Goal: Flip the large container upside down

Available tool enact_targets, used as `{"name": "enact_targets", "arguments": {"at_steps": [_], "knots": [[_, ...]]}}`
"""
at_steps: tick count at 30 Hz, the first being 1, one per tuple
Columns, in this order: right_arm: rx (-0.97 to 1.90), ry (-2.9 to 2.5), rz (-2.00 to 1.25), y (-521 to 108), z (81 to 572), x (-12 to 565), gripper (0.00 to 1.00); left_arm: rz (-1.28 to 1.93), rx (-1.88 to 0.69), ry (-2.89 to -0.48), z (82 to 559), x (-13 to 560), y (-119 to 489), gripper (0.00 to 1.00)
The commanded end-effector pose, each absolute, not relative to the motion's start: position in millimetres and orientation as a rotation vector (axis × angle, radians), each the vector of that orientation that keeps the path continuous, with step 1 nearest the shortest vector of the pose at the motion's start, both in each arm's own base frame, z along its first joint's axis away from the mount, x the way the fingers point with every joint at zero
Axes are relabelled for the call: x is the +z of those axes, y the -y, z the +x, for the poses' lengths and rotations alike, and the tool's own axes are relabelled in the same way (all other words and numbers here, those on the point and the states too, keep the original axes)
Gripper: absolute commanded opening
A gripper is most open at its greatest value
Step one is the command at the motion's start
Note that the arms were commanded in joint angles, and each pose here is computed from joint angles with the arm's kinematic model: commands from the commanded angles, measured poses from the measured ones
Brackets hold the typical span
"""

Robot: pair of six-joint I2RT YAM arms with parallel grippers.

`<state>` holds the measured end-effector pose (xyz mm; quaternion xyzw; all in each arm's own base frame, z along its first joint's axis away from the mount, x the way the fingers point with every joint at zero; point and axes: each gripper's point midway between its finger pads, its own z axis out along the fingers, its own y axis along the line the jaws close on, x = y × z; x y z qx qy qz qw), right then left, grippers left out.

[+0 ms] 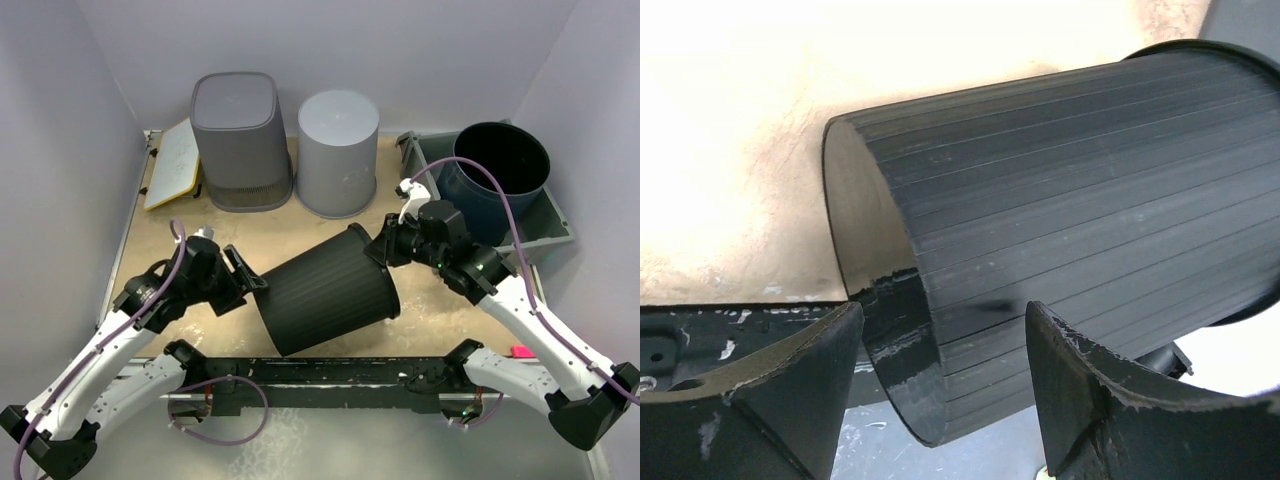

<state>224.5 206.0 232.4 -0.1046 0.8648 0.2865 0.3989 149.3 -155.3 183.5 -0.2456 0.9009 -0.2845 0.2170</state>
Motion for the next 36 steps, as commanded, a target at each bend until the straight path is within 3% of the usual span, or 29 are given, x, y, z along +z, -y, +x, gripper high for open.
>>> {"name": "enact_targets", "arguments": {"at_steps": [1,10,30,36], "knots": [[0.696,-2.246,-0.31,-205,218,212,0.01,-0.682,-0.787,-2.486,150,179,155,0.63],[0.741,-2.27,-0.305,-211,215,204,0.0,-0.673,-1.311,-2.156,181,239,206,0.59],[1.336,-2.115,-0.012,-279,222,208,0.0,-0.412,-1.168,-1.886,208,395,189,0.55],[1.394,-2.071,0.105,-289,236,194,0.0,-0.383,-1.199,-1.85,225,403,204,0.55]]}}
